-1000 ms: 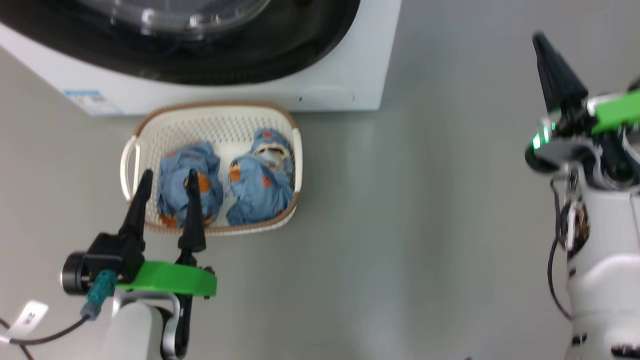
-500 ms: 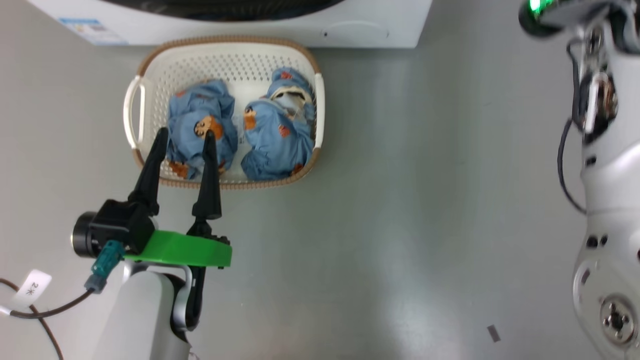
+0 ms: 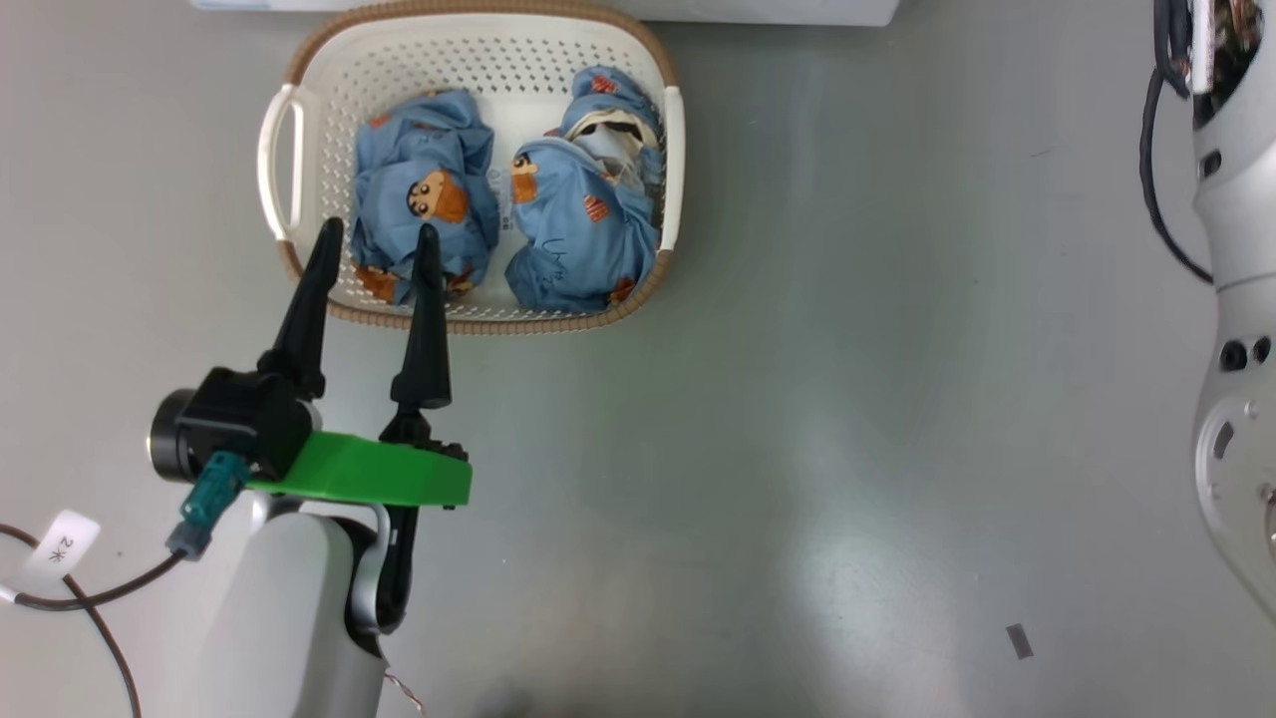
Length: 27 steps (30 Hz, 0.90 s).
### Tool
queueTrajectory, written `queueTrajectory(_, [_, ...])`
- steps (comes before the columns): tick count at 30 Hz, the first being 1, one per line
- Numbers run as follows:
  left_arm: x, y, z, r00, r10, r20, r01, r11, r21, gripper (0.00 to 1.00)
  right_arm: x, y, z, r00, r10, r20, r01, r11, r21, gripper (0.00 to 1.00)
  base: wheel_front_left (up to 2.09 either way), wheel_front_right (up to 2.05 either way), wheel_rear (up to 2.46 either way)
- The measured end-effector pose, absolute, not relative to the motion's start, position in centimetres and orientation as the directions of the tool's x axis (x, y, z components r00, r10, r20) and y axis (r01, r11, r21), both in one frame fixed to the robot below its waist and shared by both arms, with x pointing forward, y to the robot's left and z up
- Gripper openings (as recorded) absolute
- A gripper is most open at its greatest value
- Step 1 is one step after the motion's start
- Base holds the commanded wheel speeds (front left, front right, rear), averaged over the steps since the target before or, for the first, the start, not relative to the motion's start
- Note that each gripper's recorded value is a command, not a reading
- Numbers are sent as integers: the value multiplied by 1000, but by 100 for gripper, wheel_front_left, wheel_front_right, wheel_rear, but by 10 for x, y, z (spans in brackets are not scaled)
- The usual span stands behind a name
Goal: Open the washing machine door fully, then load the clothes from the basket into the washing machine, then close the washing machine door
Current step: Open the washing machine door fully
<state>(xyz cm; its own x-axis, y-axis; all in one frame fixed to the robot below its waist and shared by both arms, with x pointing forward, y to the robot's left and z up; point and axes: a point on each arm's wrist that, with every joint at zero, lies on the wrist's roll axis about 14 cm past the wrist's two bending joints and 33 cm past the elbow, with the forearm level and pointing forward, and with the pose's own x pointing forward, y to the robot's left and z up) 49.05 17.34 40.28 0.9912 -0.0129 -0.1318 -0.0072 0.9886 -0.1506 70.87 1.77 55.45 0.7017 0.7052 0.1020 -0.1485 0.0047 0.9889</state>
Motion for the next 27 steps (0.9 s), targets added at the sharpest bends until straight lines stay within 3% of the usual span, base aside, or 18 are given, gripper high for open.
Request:
queueTrajectory(8, [492, 178, 402, 991, -3, -134, -17, 988, -151, 100, 713, 45, 550, 654, 755, 45, -148, 70, 987, 0, 0, 0, 0])
queueTrajectory(27, [491, 180, 406, 992, 6, -128, -26, 988, -150, 100, 704, 56, 547, 613, 790, 15, -145, 94, 985, 0, 0, 0, 0])
